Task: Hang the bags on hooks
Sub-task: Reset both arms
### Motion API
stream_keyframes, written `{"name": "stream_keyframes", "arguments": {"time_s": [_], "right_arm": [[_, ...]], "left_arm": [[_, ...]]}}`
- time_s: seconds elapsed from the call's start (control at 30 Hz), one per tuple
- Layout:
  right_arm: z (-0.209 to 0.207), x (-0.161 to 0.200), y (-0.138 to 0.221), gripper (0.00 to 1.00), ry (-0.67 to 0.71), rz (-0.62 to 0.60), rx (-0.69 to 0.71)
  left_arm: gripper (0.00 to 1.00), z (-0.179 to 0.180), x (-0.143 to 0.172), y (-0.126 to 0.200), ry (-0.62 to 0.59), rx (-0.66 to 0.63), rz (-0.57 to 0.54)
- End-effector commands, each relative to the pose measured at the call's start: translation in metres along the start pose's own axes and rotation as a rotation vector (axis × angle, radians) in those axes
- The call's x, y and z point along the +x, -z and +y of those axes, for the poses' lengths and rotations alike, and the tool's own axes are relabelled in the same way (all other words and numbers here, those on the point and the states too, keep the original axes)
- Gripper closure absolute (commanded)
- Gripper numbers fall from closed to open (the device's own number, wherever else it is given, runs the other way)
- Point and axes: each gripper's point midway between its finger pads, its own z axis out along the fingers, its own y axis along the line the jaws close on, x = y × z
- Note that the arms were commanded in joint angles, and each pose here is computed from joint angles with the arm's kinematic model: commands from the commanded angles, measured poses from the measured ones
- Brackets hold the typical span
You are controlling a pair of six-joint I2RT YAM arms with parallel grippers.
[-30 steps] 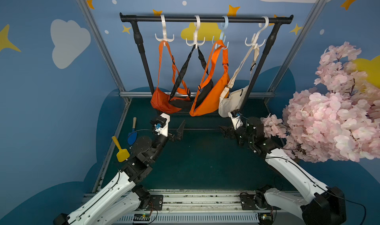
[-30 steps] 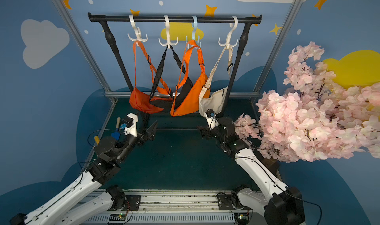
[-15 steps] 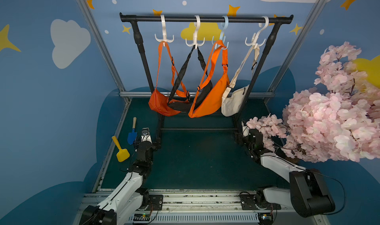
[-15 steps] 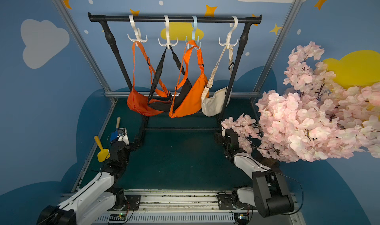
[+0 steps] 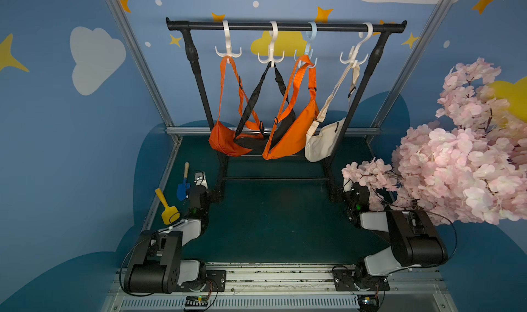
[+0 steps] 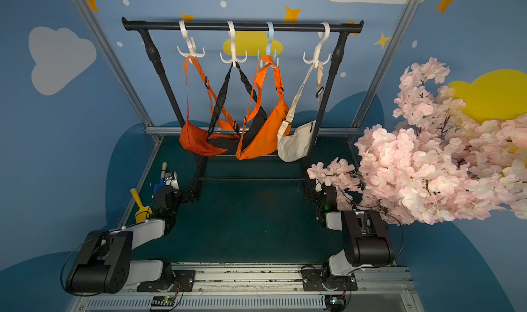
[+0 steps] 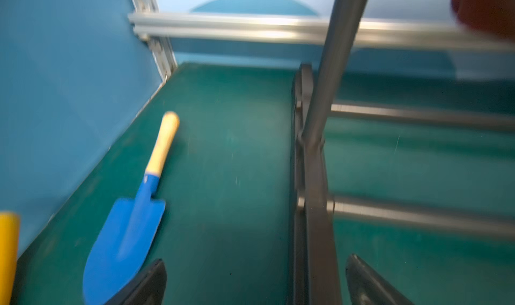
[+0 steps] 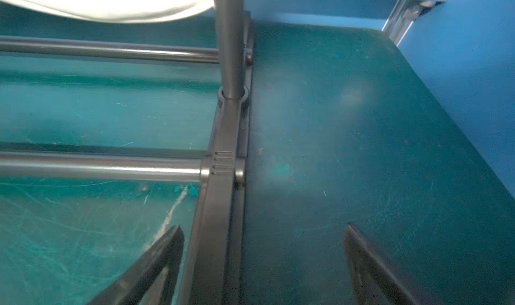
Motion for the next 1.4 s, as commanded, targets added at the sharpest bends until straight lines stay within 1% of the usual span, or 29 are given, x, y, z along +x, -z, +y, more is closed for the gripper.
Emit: {"name": "stream_keyframes", "arguments": {"time_s": [0.0,0.03,0.07,0.13,0.17,0.2,0.23,0.27,0.3,0.43,0.5,0.67,0.77,0.83,0.87,0.93,0.97,1.0,1.03,1.07,1.1,1.17,1.2,1.27,1.3,1.37], "right_arm": [[0.001,-0.015,0.001,0.11,-0.018,-0.069,-0.008],[0.001,-0.016,0.001,0.11,-0.019,-0.068,-0.008],[0.001,-0.016,0.001,0.11,-0.018,-0.070,-0.008],[0.000,-0.016,0.001,0.11,-0.019,-0.073,-0.006],[0.000,-0.016,0.001,0.11,-0.019,-0.071,-0.006],[0.000,-0.015,0.001,0.11,-0.019,-0.072,-0.005],[0.000,-0.016,0.001,0.11,-0.020,-0.073,-0.006],[0.000,-0.016,0.001,0.11,-0.021,-0.072,-0.005],[0.000,-0.015,0.001,0.11,-0.021,-0.070,-0.006],[0.000,-0.016,0.001,0.11,-0.021,-0.071,-0.004],[0.000,-0.015,0.001,0.11,-0.020,-0.070,-0.003],[0.000,-0.016,0.001,0.11,-0.021,-0.071,-0.005],[0.002,-0.018,0.008,0.11,-0.008,-0.113,0.003],[-0.004,-0.019,0.021,0.11,-0.021,-0.170,0.048],[-0.011,-0.018,0.023,0.11,-0.043,-0.174,0.088],[-0.032,-0.013,0.016,0.11,-0.106,-0.132,0.187],[-0.035,-0.013,0.010,0.10,-0.111,-0.115,0.194],[-0.031,-0.014,0.004,0.10,-0.098,-0.088,0.170],[-0.021,-0.014,0.002,0.10,-0.072,-0.064,0.119],[-0.013,-0.016,0.004,0.10,-0.050,-0.078,0.078],[-0.010,-0.017,0.008,0.10,-0.038,-0.106,0.074],[-0.031,-0.014,0.010,0.10,-0.095,-0.127,0.188],[-0.035,-0.014,0.007,0.10,-0.115,-0.108,0.187],[-0.013,-0.014,0.001,0.10,-0.054,-0.054,0.065],[-0.007,-0.016,0.001,0.10,-0.030,-0.068,0.045],[-0.020,-0.016,0.002,0.10,-0.064,-0.090,0.126]], "left_arm": [[0.00,-0.008,0.000,-0.005,-0.015,0.060,-0.012],[0.00,-0.008,0.007,-0.007,-0.012,0.073,-0.048],[0.00,-0.008,0.017,-0.010,-0.011,0.078,-0.052],[0.00,-0.012,0.008,-0.012,-0.032,0.096,-0.147],[0.00,-0.012,0.009,-0.013,-0.028,0.093,-0.106],[0.00,-0.005,0.014,-0.015,-0.012,0.049,-0.025],[0.00,0.006,0.014,-0.019,0.012,-0.023,-0.014],[0.00,0.006,0.012,-0.022,0.014,-0.021,-0.018],[0.00,-0.001,0.015,-0.026,-0.006,0.011,-0.001],[0.00,-0.004,0.015,-0.024,-0.026,0.008,-0.009],[0.00,-0.005,0.015,-0.026,-0.025,0.007,0.008],[0.00,-0.004,0.014,-0.025,-0.024,0.007,0.002],[0.00,-0.002,0.014,-0.024,-0.017,-0.008,-0.008],[0.00,0.001,0.014,-0.019,-0.005,-0.018,-0.031],[0.00,0.002,0.014,-0.018,-0.001,-0.019,-0.036],[0.00,0.001,0.015,-0.021,-0.001,-0.004,-0.017],[0.00,-0.001,0.015,-0.024,-0.005,0.007,-0.002],[0.00,-0.003,0.015,-0.026,-0.016,0.012,0.006],[0.00,-0.003,0.015,-0.025,-0.016,0.015,0.002],[0.00,-0.003,0.015,-0.025,-0.015,0.015,0.002],[0.00,-0.004,0.015,-0.026,-0.016,0.016,0.004],[0.00,-0.004,0.015,-0.026,-0.016,0.015,0.007],[0.00,-0.004,0.015,-0.026,-0.016,0.017,0.004],[0.00,-0.004,0.014,-0.026,-0.015,0.015,0.004],[0.00,-0.004,0.015,-0.026,-0.018,0.015,0.004],[0.00,-0.003,0.015,-0.026,-0.017,0.015,0.004]]}}
